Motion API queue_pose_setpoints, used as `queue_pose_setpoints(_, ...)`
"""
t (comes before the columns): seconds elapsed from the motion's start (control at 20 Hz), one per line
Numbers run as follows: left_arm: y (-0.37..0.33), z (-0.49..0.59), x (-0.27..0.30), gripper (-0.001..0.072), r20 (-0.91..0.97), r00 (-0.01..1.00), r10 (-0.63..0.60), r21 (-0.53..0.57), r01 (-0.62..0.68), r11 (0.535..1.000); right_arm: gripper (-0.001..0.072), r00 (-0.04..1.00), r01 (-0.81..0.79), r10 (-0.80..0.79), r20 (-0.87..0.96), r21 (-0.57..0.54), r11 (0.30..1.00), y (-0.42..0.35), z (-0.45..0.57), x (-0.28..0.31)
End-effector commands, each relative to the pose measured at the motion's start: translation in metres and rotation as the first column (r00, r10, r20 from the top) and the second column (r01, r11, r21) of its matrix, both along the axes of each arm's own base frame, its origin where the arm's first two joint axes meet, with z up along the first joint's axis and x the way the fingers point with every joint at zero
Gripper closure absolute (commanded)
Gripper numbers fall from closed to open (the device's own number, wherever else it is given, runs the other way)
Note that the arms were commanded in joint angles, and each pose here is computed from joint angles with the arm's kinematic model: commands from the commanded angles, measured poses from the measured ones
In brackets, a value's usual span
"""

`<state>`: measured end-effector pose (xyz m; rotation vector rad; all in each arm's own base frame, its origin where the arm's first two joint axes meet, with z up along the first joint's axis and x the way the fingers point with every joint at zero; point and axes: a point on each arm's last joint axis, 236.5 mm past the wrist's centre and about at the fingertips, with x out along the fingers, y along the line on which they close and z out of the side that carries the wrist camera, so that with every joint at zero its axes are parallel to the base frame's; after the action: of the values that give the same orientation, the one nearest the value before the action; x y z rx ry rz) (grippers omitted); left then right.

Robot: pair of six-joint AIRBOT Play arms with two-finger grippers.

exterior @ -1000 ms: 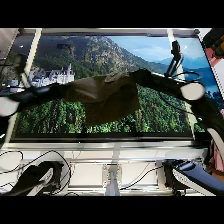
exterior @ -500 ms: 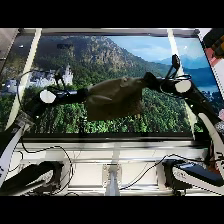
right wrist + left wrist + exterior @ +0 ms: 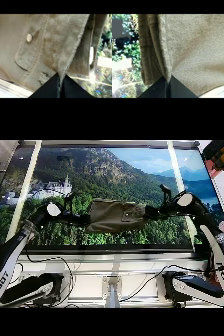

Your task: Fold the clothes and pants, and hang the long-sleeved shirts on hangers.

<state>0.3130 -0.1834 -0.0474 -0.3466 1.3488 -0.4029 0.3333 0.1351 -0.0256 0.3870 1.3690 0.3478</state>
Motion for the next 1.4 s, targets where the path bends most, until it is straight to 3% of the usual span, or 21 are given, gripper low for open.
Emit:
queue_pose_setpoints(0.0, 0.004, -0.010, -0.002, 0.0691, -0.021, 1.000, -0.009, 0.027, 0.010, 1.000, 0.0676, 0.997, -0.076, 0.077, 0.015, -0.076, 0.994, 0.005, -0.018, -0.010)
queue_pose_setpoints(0.05, 0.004, -0.009, 0.000, 0.0622, -0.011, 1.000, -0.004, 0.026, 0.005, 1.000, 0.0588, 0.996, -0.083, 0.086, 0.026, -0.102, 0.991, 0.001, -0.019, -0.008)
queue_pose_setpoints(0.1, 0.004, -0.007, 0.003, 0.0368, 0.000, 1.000, -0.001, 0.025, 0.001, 1.000, 0.0419, 0.996, -0.084, 0.089, 0.031, -0.119, 0.989, -0.004, -0.020, -0.006)
queue_pose_setpoints(0.15, 0.004, -0.005, 0.008, 0.0030, 0.018, 1.000, 0.005, 0.023, -0.005, 1.000, 0.0221, 0.995, -0.086, 0.092, 0.042, -0.145, 0.986, -0.010, -0.019, -0.003)
queue_pose_setpoints(0.2, 0.004, -0.001, 0.015, 0.0016, 0.045, 0.999, 0.010, 0.021, -0.011, 1.000, 0.0141, 0.993, -0.094, 0.105, 0.057, -0.177, 0.980, -0.017, -0.017, 0.002)
queue_pose_setpoints(0.45, -0.005, 0.048, 0.056, 0.0013, 0.217, 0.975, -0.036, 0.009, 0.035, 0.999, 0.0173, 0.962, -0.046, 0.158, 0.221, -0.442, 0.896, -0.080, 0.031, 0.058)
queue_pose_setpoints(0.5, -0.006, 0.063, 0.065, 0.0013, 0.254, 0.967, -0.030, 0.000, 0.031, 1.000, 0.0304, 0.958, 0.015, 0.117, 0.261, -0.452, 0.892, -0.099, 0.046, 0.071)
queue_pose_setpoints(0.55, -0.005, 0.078, 0.073, 0.0013, 0.287, 0.958, -0.022, -0.008, 0.026, 1.000, 0.0370, 0.955, 0.078, 0.060, 0.291, -0.441, 0.894, -0.120, 0.058, 0.079)
queue_pose_setpoints(0.65, -0.004, 0.103, 0.082, 0.0013, 0.346, 0.938, -0.012, -0.018, 0.020, 1.000, 0.0396, 0.950, 0.198, -0.076, 0.304, -0.394, 0.897, -0.164, 0.068, 0.082)
queue_pose_setpoints(0.7, -0.002, 0.112, 0.083, 0.0013, 0.364, 0.931, -0.006, -0.023, 0.015, 1.000, 0.0413, 0.951, 0.233, -0.134, 0.277, -0.362, 0.903, -0.183, 0.064, 0.075)
queue_pose_setpoints(0.75, -0.001, 0.117, 0.084, 0.0013, 0.376, 0.926, -0.004, -0.023, 0.013, 1.000, 0.0582, 0.961, 0.233, -0.169, 0.221, -0.304, 0.924, -0.190, 0.056, 0.064)
queue_pose_setpoints(0.8, -0.001, 0.119, 0.083, 0.0013, 0.382, 0.924, -0.005, -0.021, 0.014, 1.000, 0.0666, 0.977, 0.191, -0.168, 0.135, -0.184, 0.964, -0.179, 0.047, 0.049)
queue_pose_setpoints(0.85, -0.001, 0.120, 0.083, 0.0014, 0.383, 0.924, -0.003, -0.024, 0.013, 1.000, 0.0666, 0.991, 0.118, -0.115, 0.070, -0.039, 0.992, -0.160, 0.044, 0.037)
queue_pose_setpoints(0.95, -0.001, 0.120, 0.083, 0.0015, 0.382, 0.924, -0.002, -0.025, 0.013, 1.000, 0.0664, 0.994, 0.095, -0.106, 0.035, 0.225, 0.970, -0.122, 0.051, 0.039)
queue_pose_setpoints(1.0, -0.001, 0.120, 0.083, 0.0015, 0.381, 0.924, -0.001, -0.026, 0.012, 1.000, 0.0660, 0.990, 0.118, -0.134, 0.039, 0.274, 0.954, -0.113, 0.049, 0.047)
queue_pose_setpoints(1.05, -0.001, 0.120, 0.083, 0.0015, 0.380, 0.925, 0.000, -0.026, 0.011, 1.000, 0.0534, 0.986, 0.137, -0.156, 0.053, 0.265, 0.955, -0.112, 0.041, 0.056)
queue_pose_setpoints(1.1, -0.001, 0.120, 0.083, 0.0014, 0.380, 0.925, 0.000, -0.026, 0.011, 1.000, 0.0230, 0.984, 0.145, -0.165, 0.064, 0.243, 0.959, -0.108, 0.031, 0.062)
queue_pose_setpoints(1.15, -0.001, 0.120, 0.083, 0.0015, 0.380, 0.925, 0.000, -0.026, 0.011, 1.000, -0.0008, 0.985, 0.141, -0.160, 0.068, 0.220, 0.965, -0.102, 0.020, 0.065)
queue_pose_setpoints(1.35, -0.001, 0.120, 0.083, 0.0014, 0.381, 0.925, 0.000, -0.026, 0.011, 1.000, 0.0042, 0.997, 0.045, -0.050, 0.063, 0.072, 0.996, -0.072, -0.019, 0.065)
